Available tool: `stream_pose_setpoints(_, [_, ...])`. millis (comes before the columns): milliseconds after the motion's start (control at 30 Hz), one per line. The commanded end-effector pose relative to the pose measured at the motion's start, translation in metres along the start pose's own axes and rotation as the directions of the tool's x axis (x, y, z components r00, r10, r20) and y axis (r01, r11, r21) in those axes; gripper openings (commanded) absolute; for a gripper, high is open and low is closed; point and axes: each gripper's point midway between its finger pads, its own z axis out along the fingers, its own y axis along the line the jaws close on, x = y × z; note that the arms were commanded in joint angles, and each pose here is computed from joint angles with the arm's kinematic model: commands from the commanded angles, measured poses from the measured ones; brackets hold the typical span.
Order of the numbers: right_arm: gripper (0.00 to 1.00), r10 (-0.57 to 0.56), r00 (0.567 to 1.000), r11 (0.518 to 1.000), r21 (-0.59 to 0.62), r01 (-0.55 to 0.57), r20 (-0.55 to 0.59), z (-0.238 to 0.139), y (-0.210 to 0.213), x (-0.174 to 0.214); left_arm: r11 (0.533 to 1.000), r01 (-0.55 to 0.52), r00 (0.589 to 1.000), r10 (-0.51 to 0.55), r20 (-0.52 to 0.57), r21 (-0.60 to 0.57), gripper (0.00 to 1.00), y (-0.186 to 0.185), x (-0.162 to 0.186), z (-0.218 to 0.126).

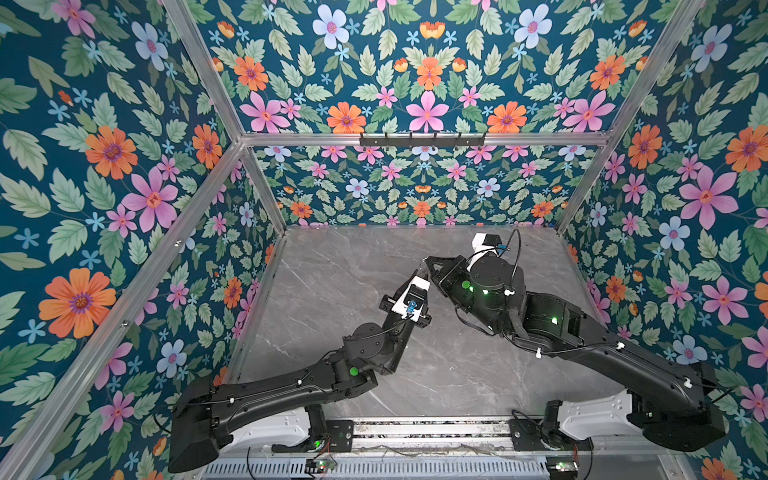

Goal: Remove the keys from the keyring

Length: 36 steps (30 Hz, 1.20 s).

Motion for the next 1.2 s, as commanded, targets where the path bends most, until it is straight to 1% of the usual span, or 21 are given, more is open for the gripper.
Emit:
stream_pose_setpoints(0, [0.00,0.003,1.000,0.999,-0.045,-0.002,0.011,-0.002,0.012,-0.004,0.999,0.016,1.000,-0.016,0.010,-0.033,0.30,0.005,-0.003,0.001])
stream_pose_setpoints(167, [0.00,-0.005,1.000,0.999,-0.045,0.005,0.005,0.000,0.013,-0.002,1.000,0.012,1.000,-0.011,0.015,-0.018,0.35,0.000,-0.004,0.003])
stream_pose_setpoints(300, [0.00,-0.009,1.000,0.999,-0.041,0.009,0.007,0.001,0.013,-0.001,1.000,0.019,0.999,-0.019,0.031,-0.024,0.36,0.003,-0.008,0.002])
stream_pose_setpoints(433, [0.00,-0.012,1.000,0.999,-0.043,0.013,0.004,0.001,0.013,-0.001,0.999,0.022,0.999,-0.021,0.028,-0.033,0.36,0.005,-0.007,0.001])
stream_pose_setpoints(633, [0.00,-0.008,1.000,0.999,-0.050,0.007,-0.017,0.005,0.016,0.004,0.999,-0.002,1.000,0.003,0.021,-0.047,0.36,0.003,-0.004,0.004])
stream_pose_setpoints(1033, [0.00,-0.013,0.998,0.998,-0.065,0.010,-0.058,0.011,0.021,0.015,0.998,-0.017,0.999,0.019,0.030,-0.064,0.35,0.006,-0.007,0.005])
stream_pose_setpoints(1167, [0.00,-0.015,0.997,0.997,-0.072,0.010,-0.070,0.012,0.023,0.018,0.997,-0.022,0.999,0.024,0.031,-0.068,0.32,0.008,-0.008,0.006])
